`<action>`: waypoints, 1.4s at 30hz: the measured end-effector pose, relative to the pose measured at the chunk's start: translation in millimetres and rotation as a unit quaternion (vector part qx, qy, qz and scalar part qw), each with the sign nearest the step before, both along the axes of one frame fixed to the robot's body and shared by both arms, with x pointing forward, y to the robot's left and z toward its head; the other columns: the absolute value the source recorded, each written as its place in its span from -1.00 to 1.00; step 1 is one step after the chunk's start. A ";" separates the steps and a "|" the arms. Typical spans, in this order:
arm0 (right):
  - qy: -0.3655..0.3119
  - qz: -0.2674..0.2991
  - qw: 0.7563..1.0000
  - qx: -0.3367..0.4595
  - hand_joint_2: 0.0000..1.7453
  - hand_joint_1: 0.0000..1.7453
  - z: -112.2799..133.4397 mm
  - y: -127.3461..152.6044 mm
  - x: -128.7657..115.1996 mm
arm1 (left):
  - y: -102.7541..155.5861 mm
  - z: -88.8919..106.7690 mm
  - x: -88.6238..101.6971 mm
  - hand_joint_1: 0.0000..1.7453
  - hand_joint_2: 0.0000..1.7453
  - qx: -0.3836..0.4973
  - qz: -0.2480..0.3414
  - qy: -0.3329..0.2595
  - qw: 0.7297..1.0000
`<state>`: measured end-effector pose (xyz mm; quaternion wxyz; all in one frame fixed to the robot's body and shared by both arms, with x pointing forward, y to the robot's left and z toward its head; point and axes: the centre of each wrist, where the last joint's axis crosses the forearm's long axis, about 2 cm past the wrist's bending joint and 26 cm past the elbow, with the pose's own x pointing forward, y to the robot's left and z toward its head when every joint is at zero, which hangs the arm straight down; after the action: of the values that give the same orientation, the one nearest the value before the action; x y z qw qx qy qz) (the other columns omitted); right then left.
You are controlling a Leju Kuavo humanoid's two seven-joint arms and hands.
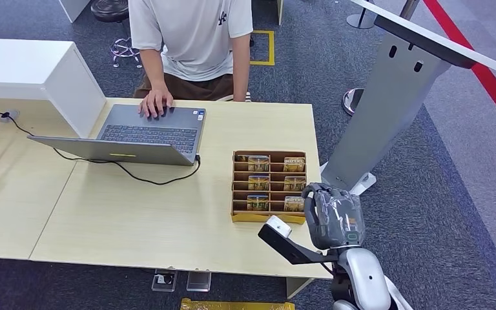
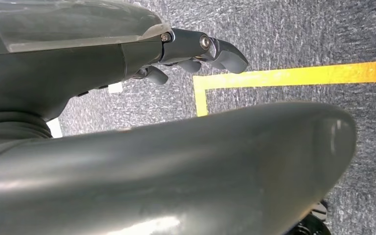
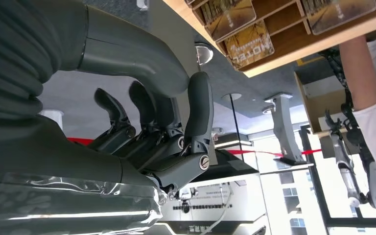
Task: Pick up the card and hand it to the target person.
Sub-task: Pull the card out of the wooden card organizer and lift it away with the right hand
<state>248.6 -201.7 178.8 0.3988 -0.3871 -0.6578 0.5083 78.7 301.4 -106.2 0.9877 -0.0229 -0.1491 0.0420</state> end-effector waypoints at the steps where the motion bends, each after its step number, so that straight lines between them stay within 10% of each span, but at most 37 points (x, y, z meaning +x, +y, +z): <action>1: 0.003 -0.002 1.000 -0.006 1.00 1.00 -2.2 2.6 1.3 | 0.0 0.0 0.0 -1.00 -1.00 0.000 0.000 0.000 1.000; 12: 0.036 0.003 0.999 -0.039 1.00 0.83 -29.7 29.8 14.0 | -1.4 0.0 -0.1 -1.00 -1.00 -0.002 -0.001 0.004 1.000; 20: 0.060 -0.006 0.997 -0.045 1.00 -0.35 -44.9 36.2 18.7 | -2.5 -0.1 -0.4 -1.00 -1.00 -0.002 -0.008 0.005 1.000; 30: 0.077 -0.010 0.996 -0.051 1.00 -0.01 -53.5 36.8 18.8 | -3.0 -0.1 -0.6 -1.00 -1.00 -0.005 -0.010 0.008 1.000; 42: 0.086 -0.008 0.995 -0.050 1.00 -0.42 -57.4 35.1 21.4 | -3.4 -0.2 -0.7 -1.00 -1.00 -0.005 -0.009 0.009 1.000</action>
<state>270.0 -166.6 121.3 0.4386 -0.3663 -0.5917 0.5686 78.0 298.0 -106.3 0.9892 -0.0291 -0.1397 0.0345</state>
